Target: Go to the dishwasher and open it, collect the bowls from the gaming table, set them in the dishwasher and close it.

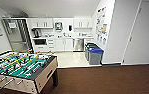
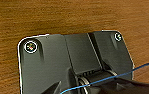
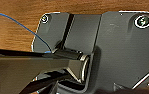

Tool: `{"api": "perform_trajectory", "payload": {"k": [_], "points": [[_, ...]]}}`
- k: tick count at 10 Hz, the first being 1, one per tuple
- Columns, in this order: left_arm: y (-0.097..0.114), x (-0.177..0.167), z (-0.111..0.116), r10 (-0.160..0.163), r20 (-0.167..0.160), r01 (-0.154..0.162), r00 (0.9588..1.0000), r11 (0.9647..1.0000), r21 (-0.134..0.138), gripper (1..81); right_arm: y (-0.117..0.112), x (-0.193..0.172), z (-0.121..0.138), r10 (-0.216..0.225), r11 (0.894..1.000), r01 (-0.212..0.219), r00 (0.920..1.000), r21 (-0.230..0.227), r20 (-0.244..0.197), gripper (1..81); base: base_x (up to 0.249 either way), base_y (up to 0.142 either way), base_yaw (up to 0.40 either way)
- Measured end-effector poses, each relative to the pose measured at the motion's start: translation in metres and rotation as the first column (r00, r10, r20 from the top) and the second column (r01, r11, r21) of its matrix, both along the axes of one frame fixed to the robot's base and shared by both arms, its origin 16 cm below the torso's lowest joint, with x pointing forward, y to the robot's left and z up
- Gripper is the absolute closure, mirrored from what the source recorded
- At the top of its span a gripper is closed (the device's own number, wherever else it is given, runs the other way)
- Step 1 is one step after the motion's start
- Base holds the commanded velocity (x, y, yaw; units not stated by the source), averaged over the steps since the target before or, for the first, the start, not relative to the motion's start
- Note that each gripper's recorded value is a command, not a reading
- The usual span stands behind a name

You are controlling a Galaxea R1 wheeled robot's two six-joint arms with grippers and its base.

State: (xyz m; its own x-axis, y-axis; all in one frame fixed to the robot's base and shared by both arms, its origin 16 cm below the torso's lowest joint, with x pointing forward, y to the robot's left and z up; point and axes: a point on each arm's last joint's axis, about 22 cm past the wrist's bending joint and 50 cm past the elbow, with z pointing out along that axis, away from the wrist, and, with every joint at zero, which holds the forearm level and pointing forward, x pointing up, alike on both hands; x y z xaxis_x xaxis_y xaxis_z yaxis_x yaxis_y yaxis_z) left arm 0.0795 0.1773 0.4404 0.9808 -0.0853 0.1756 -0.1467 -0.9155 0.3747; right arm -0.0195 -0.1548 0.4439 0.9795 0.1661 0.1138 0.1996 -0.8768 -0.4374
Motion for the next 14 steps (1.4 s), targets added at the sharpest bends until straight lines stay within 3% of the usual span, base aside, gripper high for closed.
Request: {"api": "perform_trajectory", "payload": {"k": [7,9,14], "points": [[0.001,-0.011,-0.001,-0.001,-0.013,0.001,0.9999,1.0000,0.002,1.0,0.003,-0.016,0.000,0.003,1.000,-0.003,0.9999,0.002,-0.013,1.0,0.034,0.000,0.000],[-0.001,0.003,0.001,0.000,0.006,0.000,1.0000,1.0000,-0.001,1.0,0.006,-0.001,0.001,0.003,1.000,-0.003,1.0000,0.007,0.009,1.0,0.087,0.000,0.000],[-0.001,0.000,0.000,0.000,0.000,0.000,1.0000,1.0000,-0.001,1.0,0.000,-0.008,-0.002,0.004,1.000,-0.004,1.0000,-0.007,0.000,1.0,0.087,0.000,0.000]]}}
